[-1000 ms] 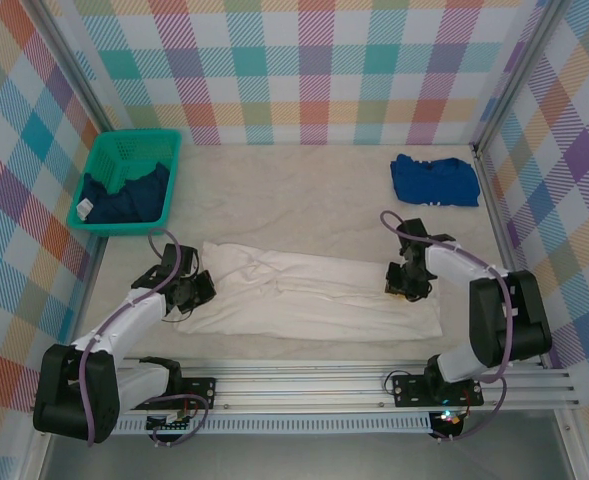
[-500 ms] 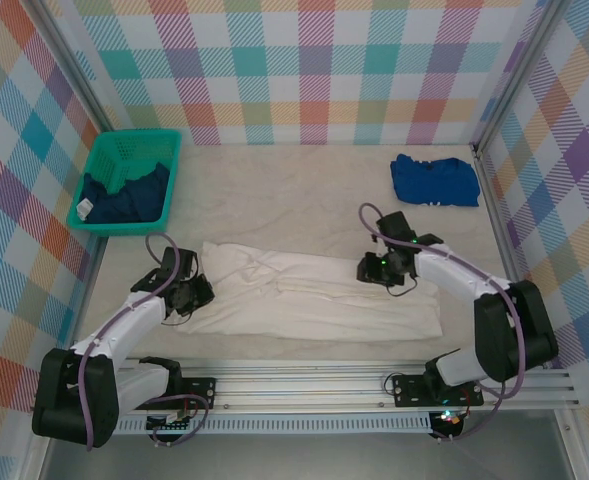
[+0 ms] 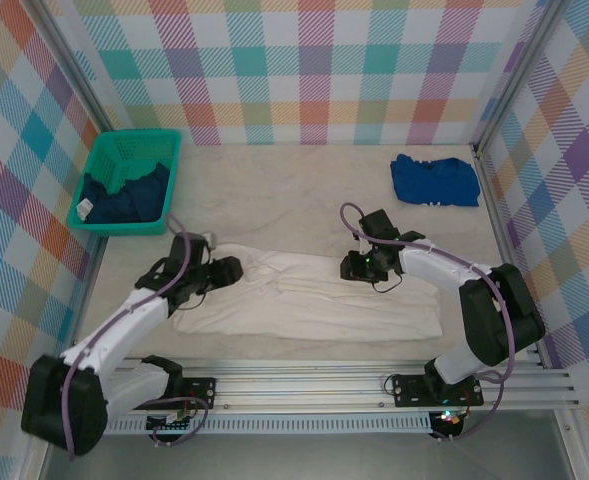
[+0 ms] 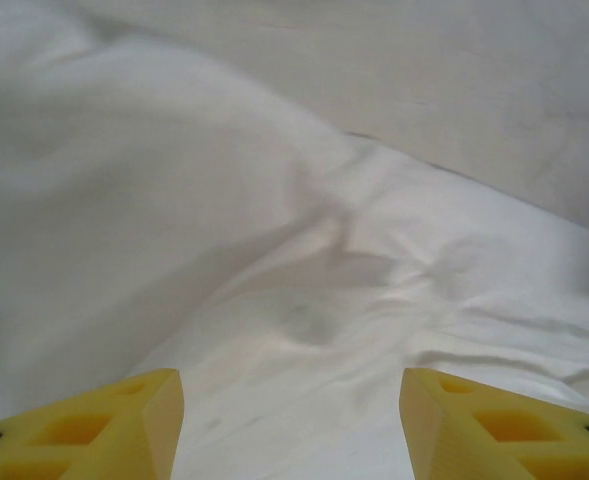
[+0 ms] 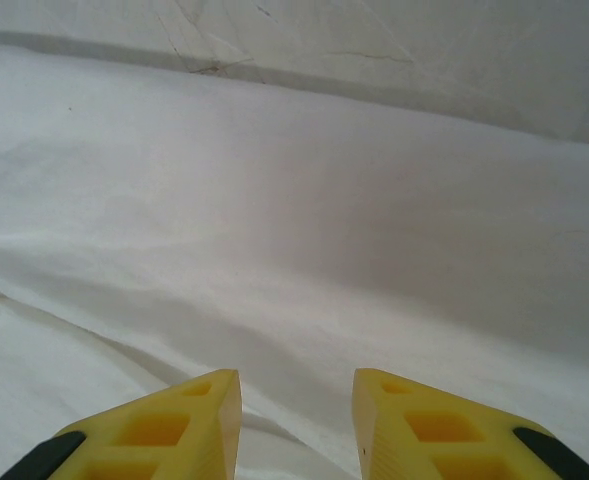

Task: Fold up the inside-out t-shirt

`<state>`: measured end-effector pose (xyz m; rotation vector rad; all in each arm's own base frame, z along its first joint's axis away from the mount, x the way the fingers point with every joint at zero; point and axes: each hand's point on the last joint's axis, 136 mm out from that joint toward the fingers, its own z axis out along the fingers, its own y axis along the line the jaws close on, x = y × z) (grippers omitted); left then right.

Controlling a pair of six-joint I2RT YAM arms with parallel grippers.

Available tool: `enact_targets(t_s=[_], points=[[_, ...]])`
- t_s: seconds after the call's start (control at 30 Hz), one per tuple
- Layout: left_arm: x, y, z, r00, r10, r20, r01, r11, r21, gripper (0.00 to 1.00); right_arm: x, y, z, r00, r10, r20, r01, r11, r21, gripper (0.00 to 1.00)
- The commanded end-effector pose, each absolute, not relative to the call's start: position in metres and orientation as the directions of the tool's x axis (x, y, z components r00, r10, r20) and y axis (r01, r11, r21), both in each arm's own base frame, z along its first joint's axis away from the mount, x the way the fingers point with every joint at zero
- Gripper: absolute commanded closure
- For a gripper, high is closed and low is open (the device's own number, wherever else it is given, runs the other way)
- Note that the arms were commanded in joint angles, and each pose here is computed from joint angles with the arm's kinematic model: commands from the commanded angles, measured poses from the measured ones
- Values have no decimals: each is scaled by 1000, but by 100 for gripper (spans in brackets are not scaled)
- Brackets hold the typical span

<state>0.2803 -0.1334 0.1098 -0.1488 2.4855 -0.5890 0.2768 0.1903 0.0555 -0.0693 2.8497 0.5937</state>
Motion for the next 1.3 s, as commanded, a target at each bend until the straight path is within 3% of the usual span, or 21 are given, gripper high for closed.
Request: enact_targets(t_s=[0.0,0.13,0.3,0.5,0.63,0.7,0.87,0.97,1.1,1.27], points=[[308,-165,121,-801,-86,-592,192,900,-392,40,283,198,60,-970,-2,-244,-105,906,411,65],[319,-184,95,-847,18,-531,238,906,-349,40,281,196,61,-969,-2,-247,-105,909,404,65],[321,-190,79,-873,81,-481,258,913,-316,49,280,193,63,-968,-4,-251,-106,913,394,65],[311,-190,74,-895,89,-438,250,912,-325,83,281,193,62,-968,-5,-250,-106,915,390,65],[305,-187,72,-897,91,-433,247,915,-319,92,282,193,62,-968,-7,-252,-107,917,385,65],[304,-186,72,-896,85,-435,239,919,-314,93,282,193,61,-968,-10,-251,-110,916,386,64],[308,-186,72,-884,79,-461,235,928,-290,67,281,194,59,-970,-9,-242,-106,914,391,64],[312,-188,66,-884,103,-456,245,933,-264,59,280,194,57,-972,-7,-237,-103,914,393,64],[315,-189,57,-888,128,-441,251,939,-233,61,278,193,56,-973,-6,-231,-99,914,393,64],[313,-190,63,-882,133,-453,259,938,-230,82,277,193,53,-974,-2,-227,-94,915,393,64]])
